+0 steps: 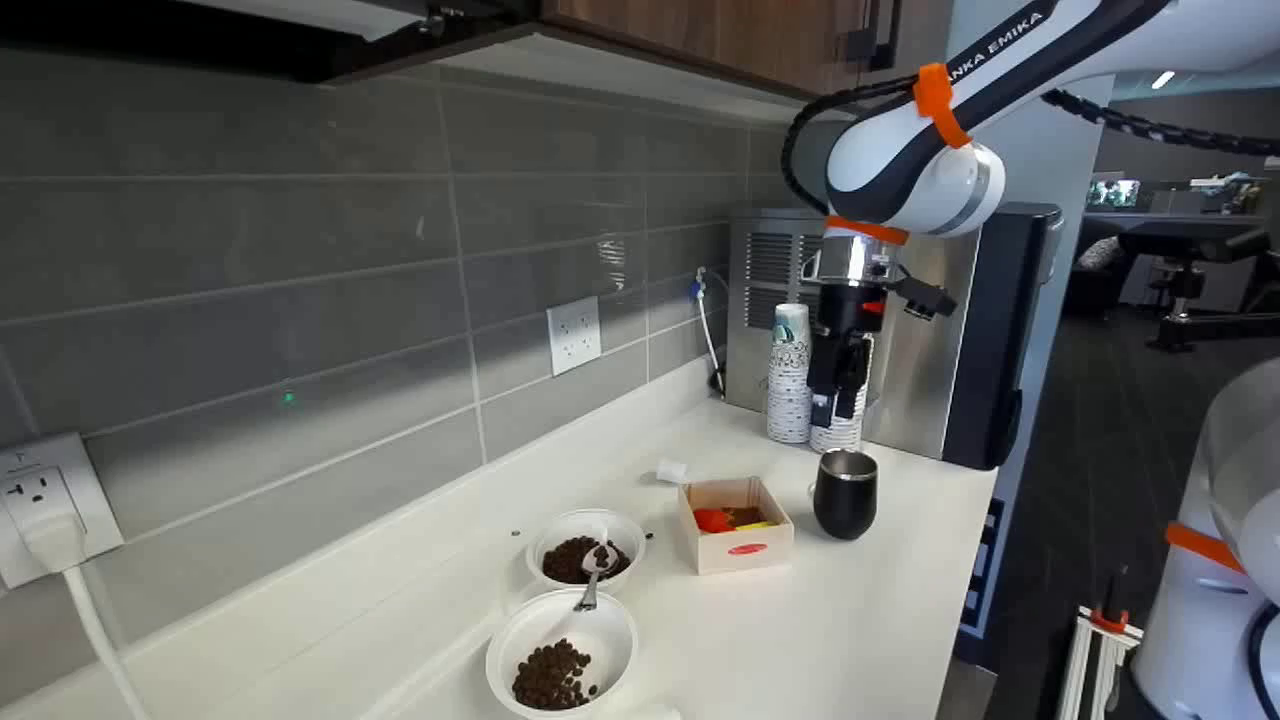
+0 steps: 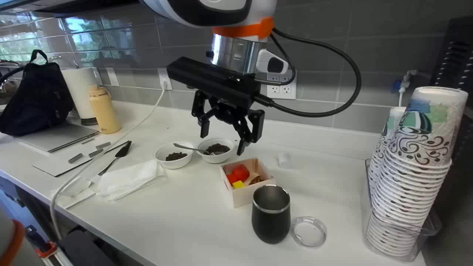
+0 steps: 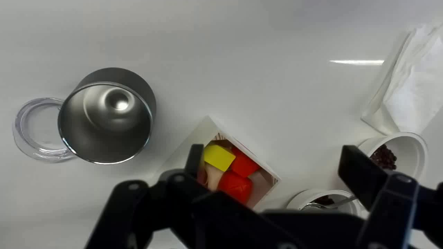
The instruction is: Open the left door of the cabinet above the black thermos then close it.
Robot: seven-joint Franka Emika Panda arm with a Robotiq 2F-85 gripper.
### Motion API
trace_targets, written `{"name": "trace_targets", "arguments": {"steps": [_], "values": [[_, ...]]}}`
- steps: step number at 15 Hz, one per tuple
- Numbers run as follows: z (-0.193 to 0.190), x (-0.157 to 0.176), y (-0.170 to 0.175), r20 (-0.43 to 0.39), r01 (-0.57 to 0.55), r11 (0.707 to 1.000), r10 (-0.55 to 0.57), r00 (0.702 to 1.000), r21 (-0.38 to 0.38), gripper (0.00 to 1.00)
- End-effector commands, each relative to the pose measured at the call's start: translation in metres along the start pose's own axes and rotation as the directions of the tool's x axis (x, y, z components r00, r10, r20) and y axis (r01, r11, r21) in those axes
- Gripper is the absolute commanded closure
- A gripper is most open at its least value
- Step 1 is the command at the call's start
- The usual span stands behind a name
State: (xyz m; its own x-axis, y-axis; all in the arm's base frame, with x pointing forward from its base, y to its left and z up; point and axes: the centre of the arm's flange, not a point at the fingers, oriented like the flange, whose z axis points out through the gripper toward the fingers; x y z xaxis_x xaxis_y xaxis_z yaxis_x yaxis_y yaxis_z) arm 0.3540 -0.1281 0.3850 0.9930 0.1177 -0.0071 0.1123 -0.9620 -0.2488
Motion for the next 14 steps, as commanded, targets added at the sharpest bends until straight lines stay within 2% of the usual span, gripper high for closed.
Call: {"name": "trace_targets", "arguments": {"steps": [1,8,14], "values": [[0.000,0.000,0.000,0.000,0.000,1.000,0.000,1.000,0.000,0.00],[0.000,0.000,0.000,0.000,0.000,1.000,0.000,1.000,0.000,0.00],[-0.026,-0.030,-0.020,-0.031,0.035,0.997,-0.037,0.999,-0.067,0.00]]}}
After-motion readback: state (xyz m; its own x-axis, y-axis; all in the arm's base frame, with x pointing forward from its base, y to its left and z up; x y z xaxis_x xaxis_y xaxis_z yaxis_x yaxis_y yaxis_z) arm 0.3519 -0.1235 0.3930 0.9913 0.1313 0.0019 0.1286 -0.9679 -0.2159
